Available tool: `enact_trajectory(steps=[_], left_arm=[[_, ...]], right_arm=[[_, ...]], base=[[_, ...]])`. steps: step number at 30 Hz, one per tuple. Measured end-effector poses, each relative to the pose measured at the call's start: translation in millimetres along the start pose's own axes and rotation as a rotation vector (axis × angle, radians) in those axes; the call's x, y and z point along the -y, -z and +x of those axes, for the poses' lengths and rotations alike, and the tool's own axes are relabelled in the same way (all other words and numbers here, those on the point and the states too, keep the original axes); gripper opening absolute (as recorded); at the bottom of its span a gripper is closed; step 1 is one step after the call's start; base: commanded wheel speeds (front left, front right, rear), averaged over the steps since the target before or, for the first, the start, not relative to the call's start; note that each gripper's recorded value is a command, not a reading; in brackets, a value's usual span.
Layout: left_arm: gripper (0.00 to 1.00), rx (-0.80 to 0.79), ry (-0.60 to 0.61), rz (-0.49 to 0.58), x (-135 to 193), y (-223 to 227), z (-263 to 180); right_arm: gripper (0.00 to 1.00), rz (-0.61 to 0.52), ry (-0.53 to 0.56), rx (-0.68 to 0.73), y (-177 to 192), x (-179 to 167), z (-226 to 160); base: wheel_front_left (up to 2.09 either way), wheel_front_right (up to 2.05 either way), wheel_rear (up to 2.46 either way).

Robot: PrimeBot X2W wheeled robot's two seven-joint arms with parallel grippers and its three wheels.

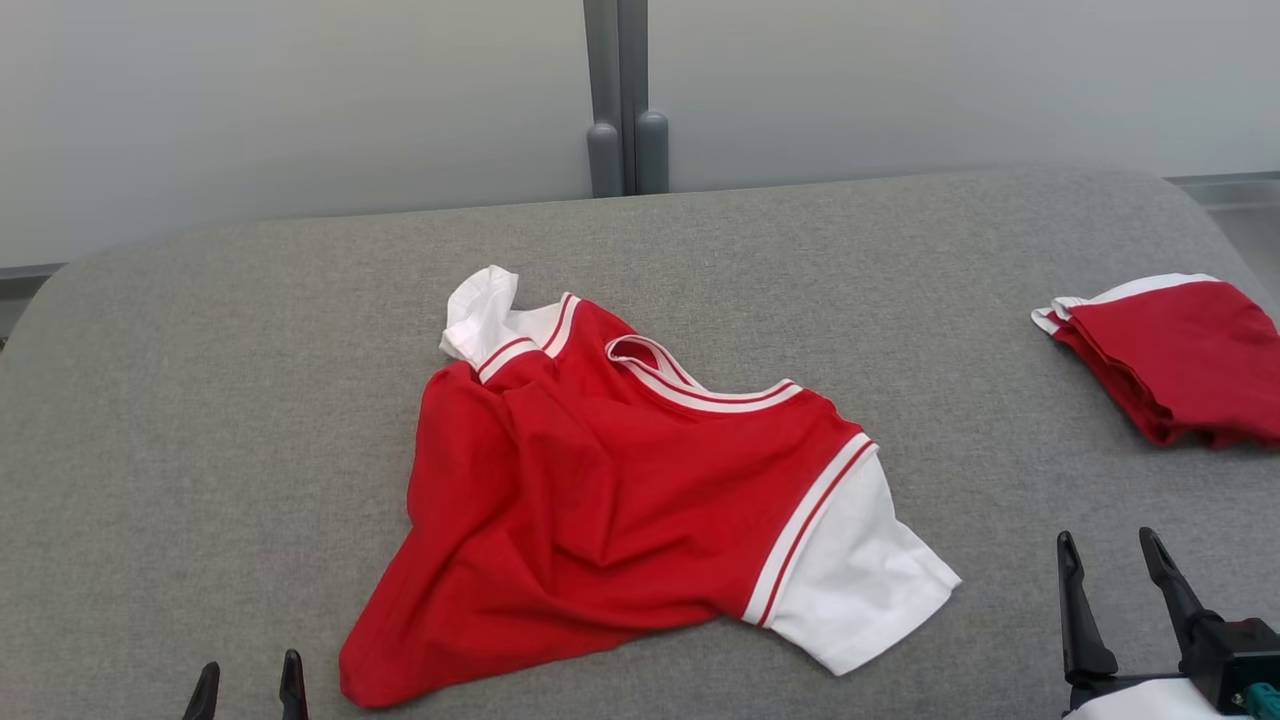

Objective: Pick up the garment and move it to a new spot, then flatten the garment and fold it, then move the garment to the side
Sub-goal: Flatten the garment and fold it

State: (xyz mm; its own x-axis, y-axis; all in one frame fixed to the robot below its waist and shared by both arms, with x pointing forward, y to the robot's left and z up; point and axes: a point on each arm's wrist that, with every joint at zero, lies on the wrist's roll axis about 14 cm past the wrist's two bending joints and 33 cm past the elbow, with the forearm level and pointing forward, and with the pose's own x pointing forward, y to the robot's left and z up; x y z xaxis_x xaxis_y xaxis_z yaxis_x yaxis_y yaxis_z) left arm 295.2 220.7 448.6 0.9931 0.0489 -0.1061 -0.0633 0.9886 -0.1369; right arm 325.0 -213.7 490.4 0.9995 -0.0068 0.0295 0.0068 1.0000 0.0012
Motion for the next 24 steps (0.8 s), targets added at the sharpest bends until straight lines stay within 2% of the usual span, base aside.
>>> enact_trajectory(steps=[12,24], left_arm=[[1.00,-0.003,-0.003,-0.008,1.4,2.3,-2.1],[1.00,-0.002,0.048,-0.020,16.7,1.9,5.3]], right_arm=[[1.00,-0.004,-0.035,0.009,-2.5,-9.0,6.8],[1.00,-0.003,-0.058,0.004,-0.8,-15.8,10.0]], base=[[0.00,0.00,0.00],[0.00,0.00,0.00]])
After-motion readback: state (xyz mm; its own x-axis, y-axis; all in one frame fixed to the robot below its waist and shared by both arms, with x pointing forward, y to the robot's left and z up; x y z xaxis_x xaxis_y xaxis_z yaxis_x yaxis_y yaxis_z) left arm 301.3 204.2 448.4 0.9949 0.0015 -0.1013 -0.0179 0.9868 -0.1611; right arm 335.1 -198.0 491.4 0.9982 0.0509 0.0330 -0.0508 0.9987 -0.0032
